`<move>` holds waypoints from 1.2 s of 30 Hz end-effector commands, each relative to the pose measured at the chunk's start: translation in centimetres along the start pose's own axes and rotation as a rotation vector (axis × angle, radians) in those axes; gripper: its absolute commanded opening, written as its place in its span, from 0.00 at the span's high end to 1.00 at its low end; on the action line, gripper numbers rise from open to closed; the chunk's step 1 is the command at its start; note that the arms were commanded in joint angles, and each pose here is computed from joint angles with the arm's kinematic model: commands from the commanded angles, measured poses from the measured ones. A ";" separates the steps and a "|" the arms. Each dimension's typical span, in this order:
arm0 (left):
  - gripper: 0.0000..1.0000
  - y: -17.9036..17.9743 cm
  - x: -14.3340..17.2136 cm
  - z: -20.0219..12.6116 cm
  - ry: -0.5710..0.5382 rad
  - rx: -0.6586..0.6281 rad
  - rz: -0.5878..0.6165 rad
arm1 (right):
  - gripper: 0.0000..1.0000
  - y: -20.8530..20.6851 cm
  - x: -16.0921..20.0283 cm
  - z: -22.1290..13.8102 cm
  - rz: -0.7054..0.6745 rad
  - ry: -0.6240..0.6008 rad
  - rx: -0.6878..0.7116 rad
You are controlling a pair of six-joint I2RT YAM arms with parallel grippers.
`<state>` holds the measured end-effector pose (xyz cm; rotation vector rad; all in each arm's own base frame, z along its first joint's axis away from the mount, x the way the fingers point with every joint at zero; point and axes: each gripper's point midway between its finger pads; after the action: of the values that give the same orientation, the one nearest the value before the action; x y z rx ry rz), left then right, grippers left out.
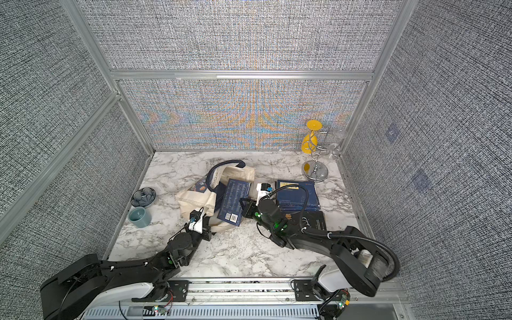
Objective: Take out the books from the canvas bag
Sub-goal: Pick up the book from the canvas bag, then place the book on the book.
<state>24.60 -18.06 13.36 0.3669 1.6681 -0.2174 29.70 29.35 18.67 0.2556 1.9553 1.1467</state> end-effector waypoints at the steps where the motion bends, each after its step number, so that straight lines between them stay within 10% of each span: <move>1: 1.00 0.6 -0.9 0.2 -0.024 -0.045 -0.030 | 1.00 -0.1 -2.2 -2.1 -0.050 -0.090 0.031; 19: 1.00 0.6 -0.7 0.2 -0.005 -0.041 -0.053 | 1.00 -10.3 -7.3 -19.2 0.080 -0.423 0.472; 36: 1.00 0.5 -1.0 -0.2 -0.010 -0.018 -0.073 | 1.00 -17.7 -6.5 -24.7 0.210 -0.625 0.679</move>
<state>24.67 -17.47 13.93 0.3036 1.6878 -0.2312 19.35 1.13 14.32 1.0509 1.7295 0.4220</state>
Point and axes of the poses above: each gripper's point midway between its finger pads, its own z axis out along the fingers, its own y axis along the line the jaws close on, x = y × z, and after that the axes turned 4 degrees about z, right-handed
